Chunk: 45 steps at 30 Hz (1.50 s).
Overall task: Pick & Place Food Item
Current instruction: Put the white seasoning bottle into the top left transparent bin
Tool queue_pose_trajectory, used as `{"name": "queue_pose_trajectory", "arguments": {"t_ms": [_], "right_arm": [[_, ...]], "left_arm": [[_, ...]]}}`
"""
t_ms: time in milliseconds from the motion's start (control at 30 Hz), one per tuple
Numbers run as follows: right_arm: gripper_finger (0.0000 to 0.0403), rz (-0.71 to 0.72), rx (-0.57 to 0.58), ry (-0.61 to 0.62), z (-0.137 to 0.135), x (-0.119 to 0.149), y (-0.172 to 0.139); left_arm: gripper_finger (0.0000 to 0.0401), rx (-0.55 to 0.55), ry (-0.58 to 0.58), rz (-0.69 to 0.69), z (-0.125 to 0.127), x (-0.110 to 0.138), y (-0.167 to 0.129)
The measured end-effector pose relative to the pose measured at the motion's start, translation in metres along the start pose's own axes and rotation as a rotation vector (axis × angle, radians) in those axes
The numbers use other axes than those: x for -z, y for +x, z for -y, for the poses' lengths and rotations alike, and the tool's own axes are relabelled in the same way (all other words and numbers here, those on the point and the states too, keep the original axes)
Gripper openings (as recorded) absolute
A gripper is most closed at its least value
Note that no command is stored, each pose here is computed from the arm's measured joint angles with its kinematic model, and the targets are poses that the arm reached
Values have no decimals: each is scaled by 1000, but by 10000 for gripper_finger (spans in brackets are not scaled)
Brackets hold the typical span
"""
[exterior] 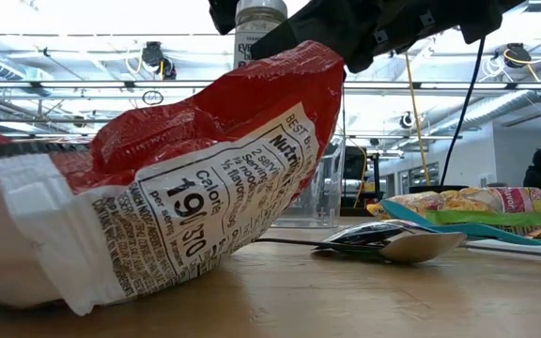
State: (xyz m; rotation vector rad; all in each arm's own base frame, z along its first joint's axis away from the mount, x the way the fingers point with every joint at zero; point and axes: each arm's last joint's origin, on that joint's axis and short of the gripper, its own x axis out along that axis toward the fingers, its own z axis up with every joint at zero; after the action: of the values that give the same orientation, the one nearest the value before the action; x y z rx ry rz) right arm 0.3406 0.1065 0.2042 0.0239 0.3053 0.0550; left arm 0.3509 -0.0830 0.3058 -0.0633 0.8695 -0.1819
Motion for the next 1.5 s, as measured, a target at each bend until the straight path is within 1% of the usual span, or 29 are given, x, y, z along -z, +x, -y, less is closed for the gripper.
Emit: {"name": "queue_pose_trajectory", "arguments": {"t_ms": [100, 167, 367, 467, 567, 667, 867, 967, 1100, 1267, 1367, 1500], "right_arm": [[194, -2, 5, -3, 0, 0, 0], [194, 0, 5, -2, 0, 0, 0], [194, 1, 1, -5, 0, 0, 0], [194, 22, 10, 5, 1, -3, 0], [194, 30, 9, 7, 0, -4, -1], [194, 29, 9, 5, 0, -4, -1], [194, 19, 9, -1, 1, -3, 0], [194, 17, 9, -1, 1, -3, 0], [194, 16, 9, -1, 1, -3, 0], [194, 14, 9, -2, 1, -3, 0], [194, 14, 11, -2, 1, -2, 0], [194, 13, 11, -2, 1, -2, 0]], "left_arm": [[234, -10, -22, -10, 0, 1, 0], [243, -10, -40, -10, 0, 1, 0], [291, 24, -62, -24, 1, 2, 3], [311, 11, -51, -66, 2, 7, 6], [323, 10, -26, -60, 4, 6, 10], [328, -7, -11, -61, 4, 7, 12], [316, -6, -9, -20, 4, 3, 9], [308, -5, 13, 1, 4, 1, 9], [301, -8, 28, 4, 3, 0, 9], [290, -23, 21, 8, -1, 0, 9], [274, -47, 19, 11, -2, -1, 9], [235, -45, 19, 12, -2, -1, 9]]}}
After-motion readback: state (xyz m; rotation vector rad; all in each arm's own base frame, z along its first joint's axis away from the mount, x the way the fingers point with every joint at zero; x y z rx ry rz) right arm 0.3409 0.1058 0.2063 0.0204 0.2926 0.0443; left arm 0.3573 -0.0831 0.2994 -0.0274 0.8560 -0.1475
